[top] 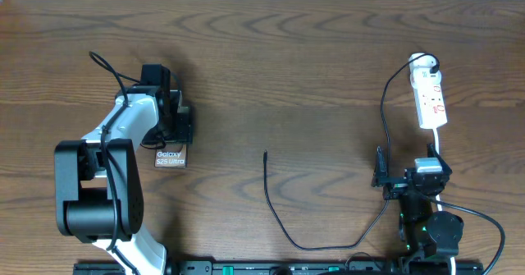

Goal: Plug charger to phone and switch on socket
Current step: 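Close the left gripper on the phone's long edges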

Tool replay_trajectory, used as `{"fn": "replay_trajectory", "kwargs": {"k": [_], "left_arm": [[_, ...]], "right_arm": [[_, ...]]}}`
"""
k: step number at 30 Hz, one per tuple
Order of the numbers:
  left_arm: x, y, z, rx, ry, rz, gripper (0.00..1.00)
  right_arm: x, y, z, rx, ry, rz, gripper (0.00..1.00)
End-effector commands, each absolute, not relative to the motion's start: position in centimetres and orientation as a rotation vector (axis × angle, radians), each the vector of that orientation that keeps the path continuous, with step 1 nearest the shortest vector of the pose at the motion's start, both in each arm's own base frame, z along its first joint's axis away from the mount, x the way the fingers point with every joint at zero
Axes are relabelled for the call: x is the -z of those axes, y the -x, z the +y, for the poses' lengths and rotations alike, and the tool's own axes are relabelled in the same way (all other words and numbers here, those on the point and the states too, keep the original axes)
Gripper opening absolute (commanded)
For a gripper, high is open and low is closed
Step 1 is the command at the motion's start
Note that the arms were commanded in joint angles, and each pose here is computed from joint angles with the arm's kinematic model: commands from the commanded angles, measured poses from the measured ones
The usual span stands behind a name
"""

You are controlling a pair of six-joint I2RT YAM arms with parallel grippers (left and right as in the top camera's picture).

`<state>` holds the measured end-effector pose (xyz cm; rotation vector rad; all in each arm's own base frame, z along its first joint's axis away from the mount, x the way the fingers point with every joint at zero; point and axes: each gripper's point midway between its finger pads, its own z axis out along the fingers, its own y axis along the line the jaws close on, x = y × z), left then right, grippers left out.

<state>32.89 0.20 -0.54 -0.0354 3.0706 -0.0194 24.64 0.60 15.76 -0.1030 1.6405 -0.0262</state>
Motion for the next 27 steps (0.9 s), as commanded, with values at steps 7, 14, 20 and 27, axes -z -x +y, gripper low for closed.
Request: {"fn": "replay_trajectory", "kwargs": {"k": [7, 14, 20, 27], "left_arm": [[3.39, -30.08, -0.77, 0.109, 0.042, 3.183, 0.57], [3.4, -30.1, -0.77, 0.109, 0.042, 3.182, 0.38], [3.4, -30.31, -0.77, 0.109, 0.054, 3.174, 0.08], [3.39, -30.28, -0.76, 0.109, 0.054, 3.175, 0.08]], "right_arm": [[-15.61, -24.63, 0.88, 0.028, 0.118, 1.644, 0.99], [-15.61, -24.63, 0.88, 0.028, 0.118, 1.644, 0.99], [-15.61, -24.63, 0.88, 0.028, 0.118, 1.644, 0.99], [-15.61, -24.63, 0.88, 0.028, 0.118, 1.644, 0.99]]}}
